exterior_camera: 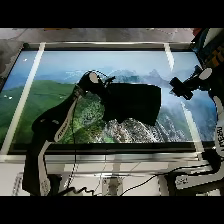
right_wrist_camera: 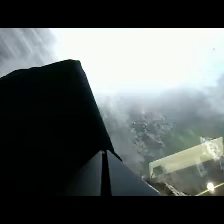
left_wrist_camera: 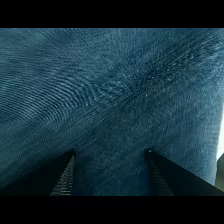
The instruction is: Fold the clothes and pants, and hang the long-sleeved shirts on hangers.
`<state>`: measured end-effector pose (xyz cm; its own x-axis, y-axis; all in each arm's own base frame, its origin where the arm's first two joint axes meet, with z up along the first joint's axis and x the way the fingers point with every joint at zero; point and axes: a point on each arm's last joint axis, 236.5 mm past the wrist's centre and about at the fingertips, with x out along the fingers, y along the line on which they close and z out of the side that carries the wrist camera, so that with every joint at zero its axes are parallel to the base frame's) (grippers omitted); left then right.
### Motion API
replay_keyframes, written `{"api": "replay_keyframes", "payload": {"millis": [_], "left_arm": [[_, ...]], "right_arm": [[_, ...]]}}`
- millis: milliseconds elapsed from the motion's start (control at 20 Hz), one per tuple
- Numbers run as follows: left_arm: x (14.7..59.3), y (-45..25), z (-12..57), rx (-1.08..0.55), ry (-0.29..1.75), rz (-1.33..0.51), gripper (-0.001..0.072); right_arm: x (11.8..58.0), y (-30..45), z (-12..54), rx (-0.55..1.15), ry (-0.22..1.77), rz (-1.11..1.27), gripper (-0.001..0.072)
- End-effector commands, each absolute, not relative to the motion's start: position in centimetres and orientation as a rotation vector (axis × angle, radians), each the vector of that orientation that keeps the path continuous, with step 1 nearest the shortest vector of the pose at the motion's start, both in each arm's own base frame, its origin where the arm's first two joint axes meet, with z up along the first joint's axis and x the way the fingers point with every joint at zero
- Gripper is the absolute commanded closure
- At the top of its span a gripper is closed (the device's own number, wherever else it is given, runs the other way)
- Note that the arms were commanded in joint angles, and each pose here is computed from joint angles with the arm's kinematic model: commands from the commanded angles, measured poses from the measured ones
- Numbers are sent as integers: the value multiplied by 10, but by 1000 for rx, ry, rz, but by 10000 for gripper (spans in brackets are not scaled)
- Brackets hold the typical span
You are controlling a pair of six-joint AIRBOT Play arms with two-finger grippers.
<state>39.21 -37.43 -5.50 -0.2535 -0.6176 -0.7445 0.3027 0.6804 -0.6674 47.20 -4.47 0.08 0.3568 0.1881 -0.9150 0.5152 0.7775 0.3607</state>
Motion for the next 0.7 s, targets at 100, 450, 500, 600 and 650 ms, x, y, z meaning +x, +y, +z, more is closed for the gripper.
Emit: {"api": "replay_keyframes", "payload": {"millis": [100,450,500,600,650], "left_arm": [[367,-398,-68,-212,1634,-962,232],[413,-345,-31,-336,1571,-902,232],[419,-337,-22,-346,1549,-906,232],[430,-322,-5,-353,1500,-904,232],[436,-315,2,-359,1478,-898,232]], "right_arm": [[471,-31,-25,639,1286,-113,572],[471,-34,-48,632,1315,26,2],[462,-34,-59,651,1363,45,2],[459,-20,-62,699,1376,188,3],[463,-11,-58,715,1345,284,3]]}}
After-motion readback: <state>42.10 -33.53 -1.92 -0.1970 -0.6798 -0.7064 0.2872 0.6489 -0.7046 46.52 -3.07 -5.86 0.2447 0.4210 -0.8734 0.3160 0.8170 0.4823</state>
